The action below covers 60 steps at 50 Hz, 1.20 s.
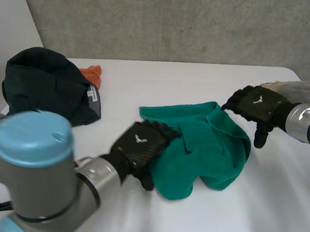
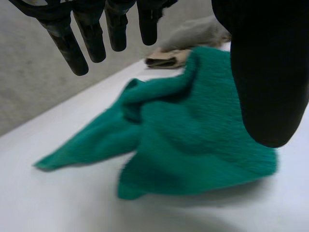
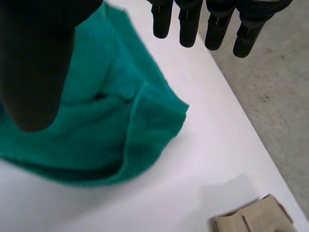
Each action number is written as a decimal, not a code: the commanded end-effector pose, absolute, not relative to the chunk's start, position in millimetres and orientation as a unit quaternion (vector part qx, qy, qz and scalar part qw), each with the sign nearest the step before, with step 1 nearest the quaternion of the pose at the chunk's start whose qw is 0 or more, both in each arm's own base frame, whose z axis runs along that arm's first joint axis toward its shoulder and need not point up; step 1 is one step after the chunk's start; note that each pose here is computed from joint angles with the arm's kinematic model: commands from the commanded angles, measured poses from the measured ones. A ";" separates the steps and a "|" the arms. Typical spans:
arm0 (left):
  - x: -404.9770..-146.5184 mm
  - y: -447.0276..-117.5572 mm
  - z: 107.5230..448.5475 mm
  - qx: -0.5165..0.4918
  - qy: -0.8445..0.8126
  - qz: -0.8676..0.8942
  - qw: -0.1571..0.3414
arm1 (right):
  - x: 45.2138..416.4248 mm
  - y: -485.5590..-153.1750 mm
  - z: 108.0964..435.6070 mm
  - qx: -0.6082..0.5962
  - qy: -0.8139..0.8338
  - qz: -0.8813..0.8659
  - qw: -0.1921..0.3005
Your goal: Fold the laundry.
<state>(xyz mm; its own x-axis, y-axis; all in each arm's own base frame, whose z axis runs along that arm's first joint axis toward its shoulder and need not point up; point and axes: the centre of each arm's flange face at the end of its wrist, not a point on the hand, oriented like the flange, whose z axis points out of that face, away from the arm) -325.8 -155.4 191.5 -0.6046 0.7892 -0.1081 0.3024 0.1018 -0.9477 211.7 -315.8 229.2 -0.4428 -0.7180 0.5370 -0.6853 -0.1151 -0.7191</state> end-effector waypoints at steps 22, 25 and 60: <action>-373.6 -162.4 144.8 -0.395 -0.709 0.564 0.151 | 246.8 -400.5 129.7 -0.621 0.535 -0.572 -0.042; -370.6 -168.1 151.0 -0.390 -0.707 0.572 0.145 | 248.1 -404.1 125.7 -0.622 0.532 -0.573 -0.044; -273.8 -268.0 218.9 -0.333 -0.725 0.602 0.042 | 168.9 -336.6 210.9 -0.461 0.757 -0.462 -0.034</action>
<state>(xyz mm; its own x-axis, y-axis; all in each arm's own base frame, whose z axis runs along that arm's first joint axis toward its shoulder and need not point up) -280.6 -243.0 266.9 -0.8032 0.5083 -0.3106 0.3227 -0.0671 -0.9441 179.2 -356.3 248.5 -0.5930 -0.6147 0.5200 -0.6441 -0.0255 -0.7645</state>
